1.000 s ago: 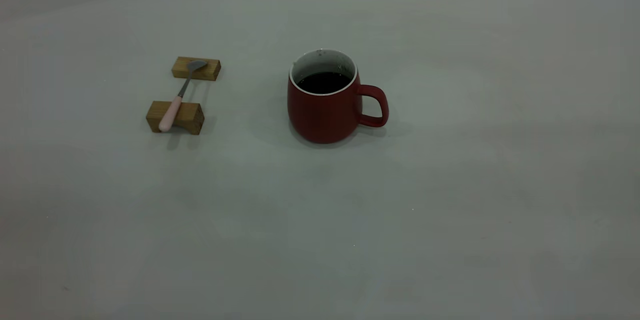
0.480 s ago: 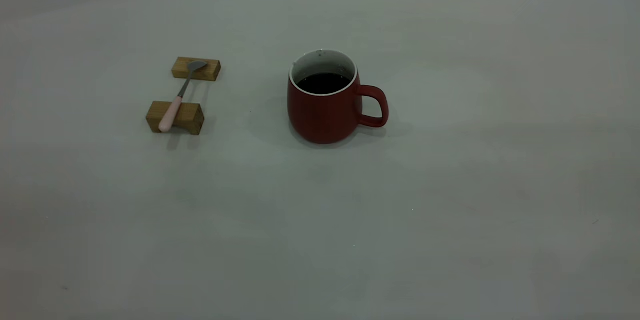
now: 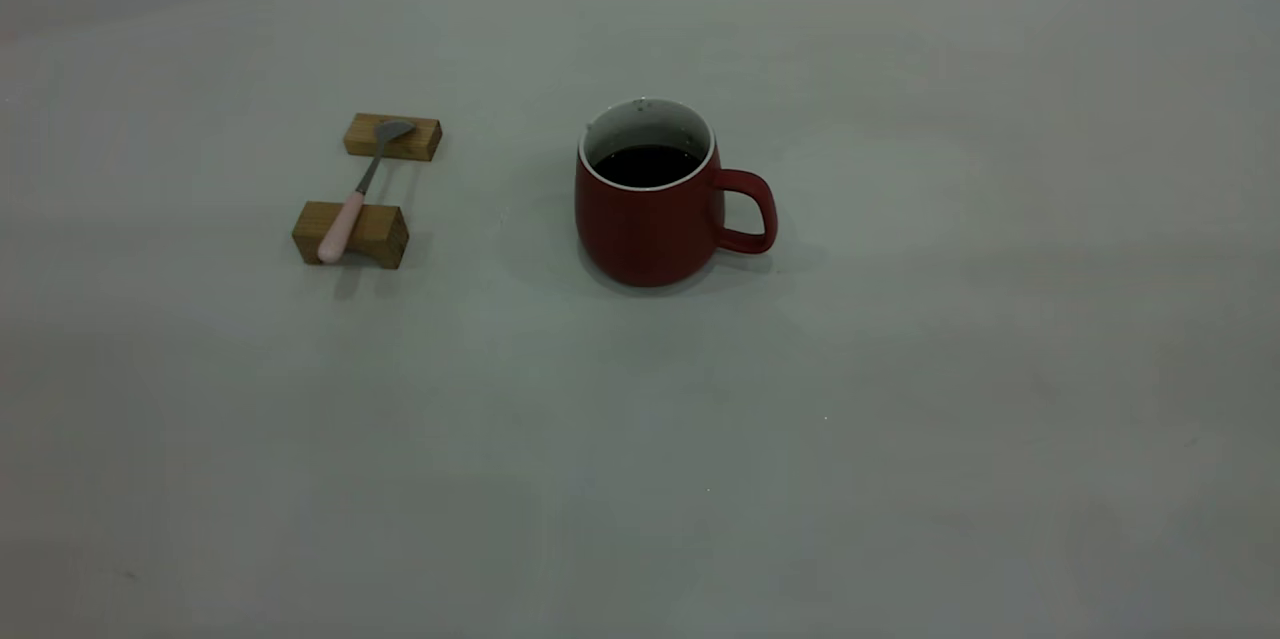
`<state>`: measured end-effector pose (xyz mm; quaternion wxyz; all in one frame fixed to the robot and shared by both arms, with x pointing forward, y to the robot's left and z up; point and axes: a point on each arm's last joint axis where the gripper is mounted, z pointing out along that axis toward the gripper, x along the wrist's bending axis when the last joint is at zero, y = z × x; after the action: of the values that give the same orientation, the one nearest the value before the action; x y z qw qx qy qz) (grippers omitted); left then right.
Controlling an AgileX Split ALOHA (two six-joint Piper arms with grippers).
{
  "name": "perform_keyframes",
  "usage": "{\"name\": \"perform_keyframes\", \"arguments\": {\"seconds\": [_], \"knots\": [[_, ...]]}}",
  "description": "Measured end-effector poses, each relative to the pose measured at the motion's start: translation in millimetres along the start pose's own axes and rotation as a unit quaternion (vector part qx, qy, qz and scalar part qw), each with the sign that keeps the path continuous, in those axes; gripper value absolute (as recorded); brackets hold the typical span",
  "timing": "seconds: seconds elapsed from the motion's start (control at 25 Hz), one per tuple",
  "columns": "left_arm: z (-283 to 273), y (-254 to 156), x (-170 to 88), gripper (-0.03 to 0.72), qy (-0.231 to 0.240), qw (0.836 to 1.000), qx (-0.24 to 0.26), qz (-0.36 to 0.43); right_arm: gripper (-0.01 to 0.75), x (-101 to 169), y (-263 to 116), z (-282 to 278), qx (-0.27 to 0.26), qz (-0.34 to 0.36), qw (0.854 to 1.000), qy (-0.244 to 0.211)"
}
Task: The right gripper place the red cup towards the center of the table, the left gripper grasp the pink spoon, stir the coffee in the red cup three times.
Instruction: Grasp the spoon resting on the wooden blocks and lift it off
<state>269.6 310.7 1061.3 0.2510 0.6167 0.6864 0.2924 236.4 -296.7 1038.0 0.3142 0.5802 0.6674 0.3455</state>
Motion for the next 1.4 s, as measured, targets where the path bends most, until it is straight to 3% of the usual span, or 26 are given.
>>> {"name": "perform_keyframes", "arguments": {"seconds": [0.4, 0.64, 0.88, 1.12, 1.4], "knots": [[118, 89, -31, 0.668, -0.04, 0.99, 0.138, -0.008, 0.587, 0, 0, 0, 0.0, 0.001, 1.0, 0.0], [210, 106, -57, 0.668, -0.053, 0.974, 0.221, 0.013, 0.587, 0, 0, 0, 0.0, 0.001, 1.0, 0.0], [300, 98, -92, 0.668, -0.06, 0.955, 0.286, 0.047, 0.587, 0, 0, 0, 0.0, 0.001, 1.0, 0.0], [356, 86, -122, 0.668, -0.069, 0.946, 0.308, 0.073, 0.587, 0, 0, 0, 0.0, 0.001, 1.0, 0.0], [383, 72, -129, 0.666, -0.073, 0.946, 0.306, 0.076, 0.587, 0, 0, 0, 0.0, 0.001, 1.0, 0.0]]}}
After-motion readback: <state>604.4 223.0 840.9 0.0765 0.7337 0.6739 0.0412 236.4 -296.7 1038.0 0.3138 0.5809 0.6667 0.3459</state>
